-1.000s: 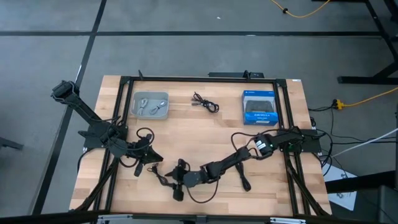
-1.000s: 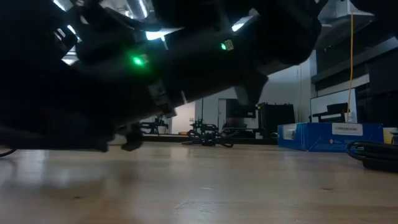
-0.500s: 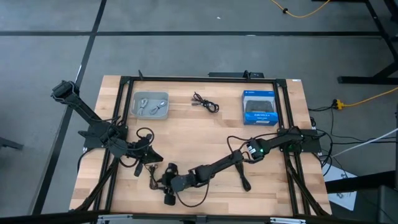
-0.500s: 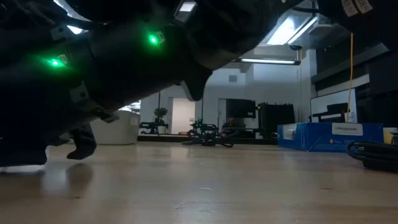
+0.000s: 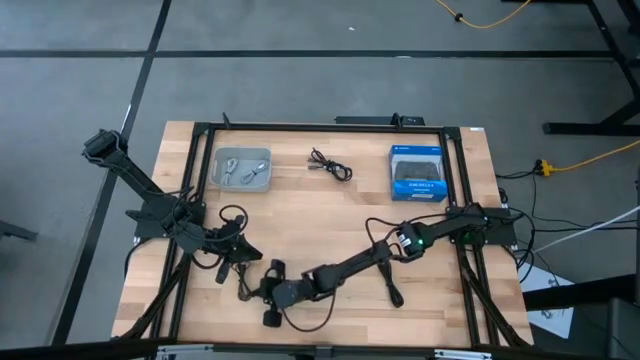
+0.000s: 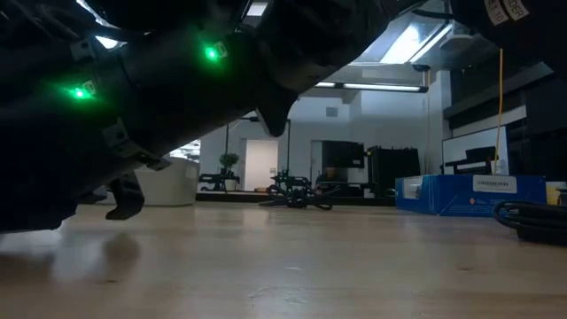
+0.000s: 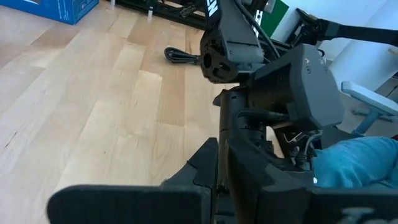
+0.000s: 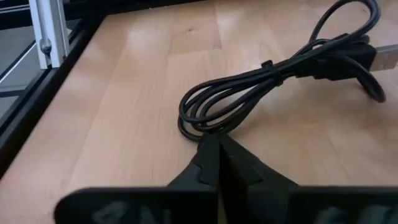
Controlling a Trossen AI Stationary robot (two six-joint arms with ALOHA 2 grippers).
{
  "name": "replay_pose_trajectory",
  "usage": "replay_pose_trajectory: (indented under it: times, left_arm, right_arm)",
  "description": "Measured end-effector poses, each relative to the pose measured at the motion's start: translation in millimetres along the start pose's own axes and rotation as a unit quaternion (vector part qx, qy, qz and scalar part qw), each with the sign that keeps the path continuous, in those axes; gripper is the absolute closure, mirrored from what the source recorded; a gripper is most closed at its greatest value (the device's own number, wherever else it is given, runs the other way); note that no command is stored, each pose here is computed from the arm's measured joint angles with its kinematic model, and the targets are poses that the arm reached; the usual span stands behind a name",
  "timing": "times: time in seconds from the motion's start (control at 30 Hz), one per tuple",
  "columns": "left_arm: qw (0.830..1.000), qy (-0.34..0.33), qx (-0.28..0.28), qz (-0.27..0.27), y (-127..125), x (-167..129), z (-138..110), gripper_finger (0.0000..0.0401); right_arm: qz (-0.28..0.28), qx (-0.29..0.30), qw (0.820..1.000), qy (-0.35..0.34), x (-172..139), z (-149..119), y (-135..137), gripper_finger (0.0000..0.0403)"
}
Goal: Pick and place USB-C Cables
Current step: Put the bottom left black charger cable into the gray bin
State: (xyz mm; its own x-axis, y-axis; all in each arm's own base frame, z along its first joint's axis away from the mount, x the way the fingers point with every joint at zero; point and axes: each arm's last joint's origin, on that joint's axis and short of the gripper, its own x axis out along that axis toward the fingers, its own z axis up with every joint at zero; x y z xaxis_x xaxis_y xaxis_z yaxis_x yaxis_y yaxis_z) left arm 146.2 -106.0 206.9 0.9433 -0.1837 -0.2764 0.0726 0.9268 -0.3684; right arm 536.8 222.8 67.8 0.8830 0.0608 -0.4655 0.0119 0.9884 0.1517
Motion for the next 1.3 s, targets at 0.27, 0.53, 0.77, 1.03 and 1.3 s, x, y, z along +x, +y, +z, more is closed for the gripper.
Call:
replay_pose_trajectory:
  times: [0.27,0.53,0.77,1.03,1.3]
  left_arm:
    - [1.000,0.000,0.000,0.000,0.0,0.0,0.0,0.0376]
    - [1.000,0.000,-0.001,0.000,0.0,0.0,0.0,0.0376]
    - [1.000,0.000,0.000,0.000,0.0,0.0,0.0,0.0376]
    - [0.992,0.104,-0.053,-0.046,2.1,-2.0,-12.2,0.0376]
    - [0.945,0.259,-0.196,-0.039,9.5,-11.4,-28.7,0.0395]
  right_arm:
    - [-0.065,-0.099,0.993,-0.018,-16.3,15.1,12.3,0.0397]
    - [0.026,-0.141,0.984,-0.104,-17.5,39.2,15.9,0.0401]
    - [0.036,-0.144,0.978,-0.148,-9.7,59.9,-15.9,0.0402]
    - [0.056,-0.158,0.980,-0.111,-12.2,49.5,-2.7,0.0402]
    - [0.003,-0.159,0.987,-0.006,-29.0,18.6,34.9,0.0403]
